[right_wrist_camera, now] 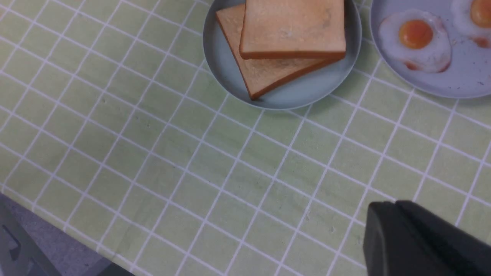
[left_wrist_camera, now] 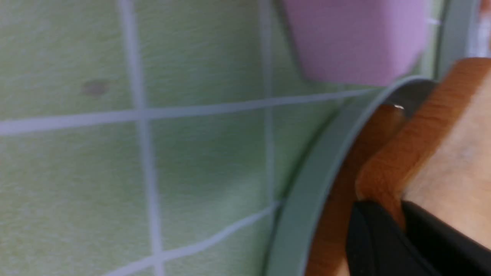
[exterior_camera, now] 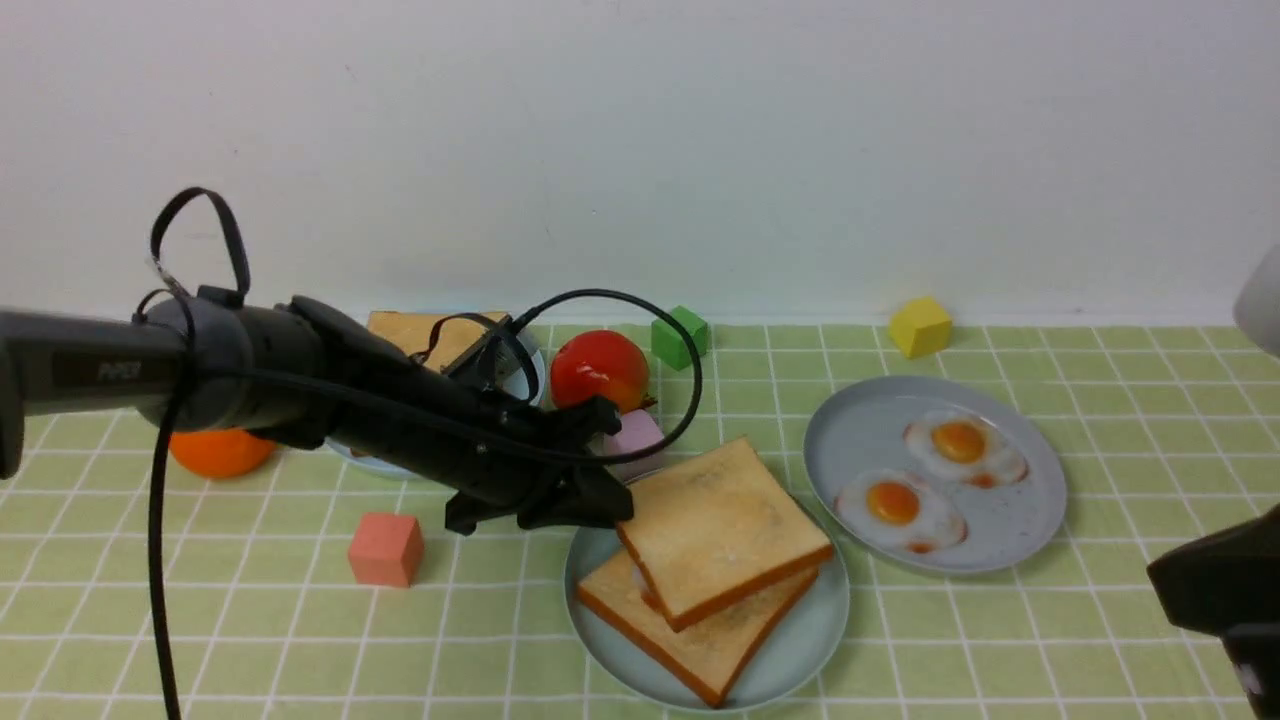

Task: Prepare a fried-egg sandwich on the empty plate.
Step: Use the left arm to place a slice of bread on the fried egg in the middle

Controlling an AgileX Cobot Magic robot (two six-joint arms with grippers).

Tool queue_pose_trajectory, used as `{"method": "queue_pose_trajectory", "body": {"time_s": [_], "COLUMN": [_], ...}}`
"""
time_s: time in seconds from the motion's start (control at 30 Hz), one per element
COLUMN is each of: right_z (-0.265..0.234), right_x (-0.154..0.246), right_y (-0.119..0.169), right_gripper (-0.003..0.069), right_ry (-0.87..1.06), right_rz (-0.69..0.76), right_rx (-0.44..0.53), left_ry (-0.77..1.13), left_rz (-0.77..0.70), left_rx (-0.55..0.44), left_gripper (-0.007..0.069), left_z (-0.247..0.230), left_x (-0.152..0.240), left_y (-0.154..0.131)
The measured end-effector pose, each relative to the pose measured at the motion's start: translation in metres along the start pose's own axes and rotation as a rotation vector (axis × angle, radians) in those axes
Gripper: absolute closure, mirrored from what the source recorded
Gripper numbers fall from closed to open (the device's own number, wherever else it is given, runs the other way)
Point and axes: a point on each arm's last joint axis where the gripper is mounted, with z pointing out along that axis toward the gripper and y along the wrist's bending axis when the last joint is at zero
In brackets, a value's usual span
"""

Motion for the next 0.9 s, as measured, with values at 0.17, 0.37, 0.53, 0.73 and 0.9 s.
{"method": "queue_pose_trajectory", "body": {"time_s": [0.17, 0.37, 0.53, 0.73, 0.9], "right_z": [0.000, 0.000, 0.000, 0.000, 0.000], "right_x": [-0.001, -0.005, -0.006, -0.007, -0.008], "right_y": [0.000, 0.002, 0.002, -0.002, 0.000], "right_gripper": [0.0608, 0.0595, 0.0587, 0.0566, 0.0540], "right_ry": [-0.012, -0.057, -0.065, -0.079, -0.092], "right_rz": [0.001, 0.024, 0.032, 0.095, 0.148], "right_rx": [-0.004, -0.021, -0.019, 0.013, -0.007], "left_ry": [0.019, 0.055, 0.017, -0.074, -0.063], "left_rz": [-0.022, 0.030, 0.105, 0.135, 0.106], "left_rx": [-0.024, -0.018, 0.001, -0.021, -0.075], "left_gripper": [0.0501, 0.0315, 0.0244, 0.0228, 0.0228], "left_z": [-0.002, -0.017, -0.044, -0.091, -0.087], "left_x": [0.002, 0.006, 0.006, 0.010, 0.010], "left_y": [0.001, -0.012, -0.035, -0.065, -0.058]}}
